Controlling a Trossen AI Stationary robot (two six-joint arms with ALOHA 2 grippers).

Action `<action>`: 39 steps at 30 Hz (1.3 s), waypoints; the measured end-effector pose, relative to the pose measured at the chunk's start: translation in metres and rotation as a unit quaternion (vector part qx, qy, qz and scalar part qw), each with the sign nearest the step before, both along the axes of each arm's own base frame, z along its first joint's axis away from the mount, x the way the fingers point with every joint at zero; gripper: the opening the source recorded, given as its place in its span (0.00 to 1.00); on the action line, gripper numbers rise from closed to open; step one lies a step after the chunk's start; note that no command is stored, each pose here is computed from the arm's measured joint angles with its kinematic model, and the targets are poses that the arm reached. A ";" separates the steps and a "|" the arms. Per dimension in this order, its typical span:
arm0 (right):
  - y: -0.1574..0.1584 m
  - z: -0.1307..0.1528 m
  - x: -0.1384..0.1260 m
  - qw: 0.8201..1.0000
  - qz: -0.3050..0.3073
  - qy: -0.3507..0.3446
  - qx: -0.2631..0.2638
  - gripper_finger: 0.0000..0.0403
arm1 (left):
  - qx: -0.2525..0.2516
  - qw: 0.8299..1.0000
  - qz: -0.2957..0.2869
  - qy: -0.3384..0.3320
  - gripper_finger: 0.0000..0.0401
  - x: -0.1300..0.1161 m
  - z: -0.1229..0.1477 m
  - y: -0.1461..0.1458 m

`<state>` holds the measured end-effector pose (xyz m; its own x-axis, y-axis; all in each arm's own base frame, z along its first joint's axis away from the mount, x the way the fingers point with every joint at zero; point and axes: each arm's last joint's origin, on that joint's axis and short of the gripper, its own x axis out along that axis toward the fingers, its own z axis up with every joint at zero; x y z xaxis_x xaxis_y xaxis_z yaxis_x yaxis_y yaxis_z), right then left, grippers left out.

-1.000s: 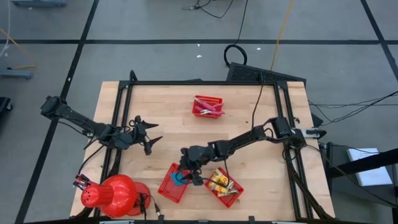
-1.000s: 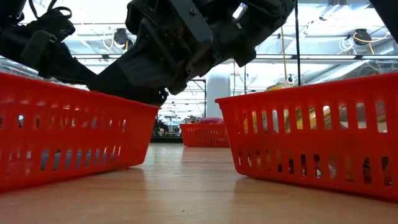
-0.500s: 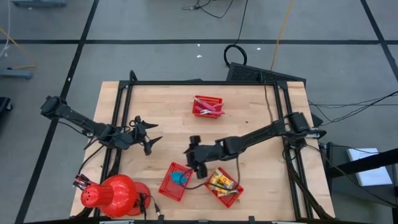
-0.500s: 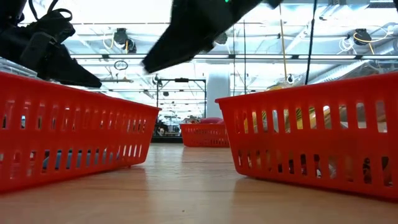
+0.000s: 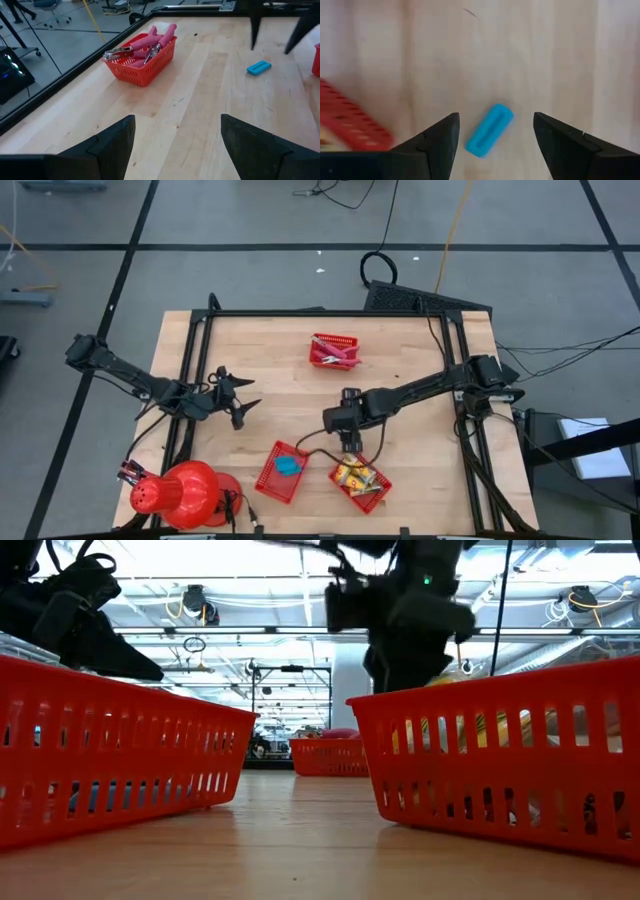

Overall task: Pick & Place School Supplies
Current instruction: Put the blue eraser into the bottom left red basket

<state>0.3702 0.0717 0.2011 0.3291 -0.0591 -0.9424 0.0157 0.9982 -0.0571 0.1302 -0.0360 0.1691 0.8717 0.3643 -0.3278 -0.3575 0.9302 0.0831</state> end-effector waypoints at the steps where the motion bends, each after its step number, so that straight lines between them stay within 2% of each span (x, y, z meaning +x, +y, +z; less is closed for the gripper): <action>1: -0.003 -0.001 0.000 1.000 -0.009 0.005 0.004 0.61 | 0.000 1.000 0.000 0.000 0.73 0.000 0.000 0.000; 5: -0.015 -0.005 0.001 0.998 -0.038 0.002 0.058 0.61 | 0.002 1.000 -0.001 0.001 0.73 0.000 0.000 0.000; 9: -0.023 -0.023 -0.009 0.993 -0.058 0.047 0.094 0.61 | 0.012 1.000 -0.005 0.003 0.73 0.000 0.000 0.000; 15: -0.029 -0.036 -0.017 0.990 -0.083 0.066 0.097 0.61 | 0.018 1.000 -0.007 -0.001 0.73 0.001 0.002 0.000; 23: -0.028 -0.051 -0.018 0.988 -0.090 0.032 0.120 0.61 | 0.018 1.000 -0.007 -0.003 0.73 0.001 0.002 0.000; 29: -0.028 -0.061 -0.023 0.989 -0.092 0.017 0.114 0.59 | 0.018 1.000 -0.007 -0.003 0.73 0.001 0.002 0.000; 31: -0.028 -0.062 -0.023 0.990 -0.093 0.016 0.104 0.54 | 0.018 1.000 -0.007 -0.003 0.73 0.001 0.002 0.000; 33: -0.028 -0.062 -0.023 0.991 -0.095 0.015 0.096 0.45 | 0.018 1.000 -0.007 -0.004 0.73 0.001 0.002 0.000; 37: -0.028 -0.062 -0.024 0.992 -0.086 0.017 0.092 0.15 | 0.018 1.000 -0.007 -0.004 0.73 0.001 0.002 0.000; 38: -0.028 -0.062 -0.024 0.993 -0.080 0.016 0.089 0.09 | 0.018 1.000 -0.007 -0.004 0.73 0.001 0.002 0.000; 39: -0.027 -0.062 -0.024 0.993 -0.077 0.014 0.085 0.08 | 0.018 1.000 -0.007 -0.004 0.73 0.001 0.002 0.000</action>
<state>0.3466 0.0446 0.1387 0.3012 0.0544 -0.9520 0.1695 0.9794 0.1096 0.1312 -0.0364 0.1714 0.8788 0.3639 -0.3087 -0.3458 0.9314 0.1136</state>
